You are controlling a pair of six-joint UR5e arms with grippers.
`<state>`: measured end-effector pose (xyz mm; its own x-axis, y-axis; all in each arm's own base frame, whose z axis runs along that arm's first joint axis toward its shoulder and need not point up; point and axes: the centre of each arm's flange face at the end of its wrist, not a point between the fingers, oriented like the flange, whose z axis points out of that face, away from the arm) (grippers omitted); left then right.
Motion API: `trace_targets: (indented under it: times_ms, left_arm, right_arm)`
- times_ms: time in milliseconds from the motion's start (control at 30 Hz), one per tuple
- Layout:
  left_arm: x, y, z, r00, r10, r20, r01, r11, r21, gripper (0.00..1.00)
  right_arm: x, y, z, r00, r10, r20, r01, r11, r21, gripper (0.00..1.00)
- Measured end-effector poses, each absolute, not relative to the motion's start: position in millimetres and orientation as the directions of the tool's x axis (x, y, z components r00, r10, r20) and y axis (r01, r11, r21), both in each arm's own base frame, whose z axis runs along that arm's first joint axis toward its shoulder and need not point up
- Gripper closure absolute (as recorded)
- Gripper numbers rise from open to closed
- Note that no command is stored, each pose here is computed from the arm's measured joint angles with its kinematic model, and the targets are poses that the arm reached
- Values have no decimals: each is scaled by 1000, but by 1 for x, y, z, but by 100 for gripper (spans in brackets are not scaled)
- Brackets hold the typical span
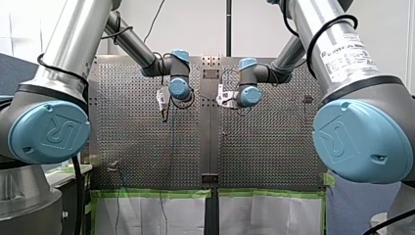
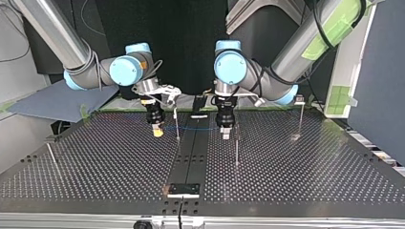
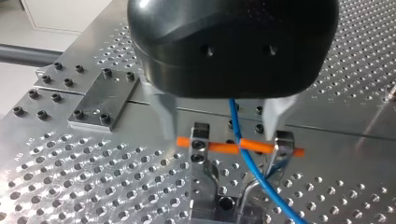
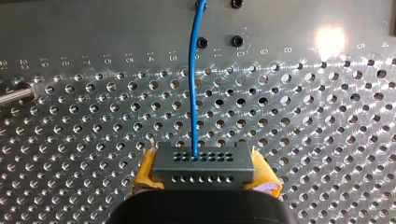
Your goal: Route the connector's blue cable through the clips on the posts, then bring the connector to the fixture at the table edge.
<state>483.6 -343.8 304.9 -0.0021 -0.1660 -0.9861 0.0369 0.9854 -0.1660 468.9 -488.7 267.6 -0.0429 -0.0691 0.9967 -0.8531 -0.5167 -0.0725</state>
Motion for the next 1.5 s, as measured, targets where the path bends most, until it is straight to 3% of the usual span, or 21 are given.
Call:
trace_targets:
  times_ms: [33, 100, 900, 1500]
  left_arm:
    - [484, -344, 305, -1, -166, -986, 35, 986, -166, 96]
    - [484, -343, 305, 0, -166, -986, 27, 986, -166, 100]
    - [479, -343, 299, -14, -144, -989, 31, 989, -144, 100]
    - [459, -356, 259, -59, -104, -993, 86, 990, -109, 100]
  right_arm:
    - [469, -489, 267, -43, -69, 997, -853, -517, -72, 100]
    - [469, -489, 267, -42, -69, 997, -853, -517, -72, 100]
    - [468, -486, 264, -28, -89, 996, -854, -515, -70, 100]
    - [447, -474, 230, 17, -143, 990, -894, -446, -49, 100]
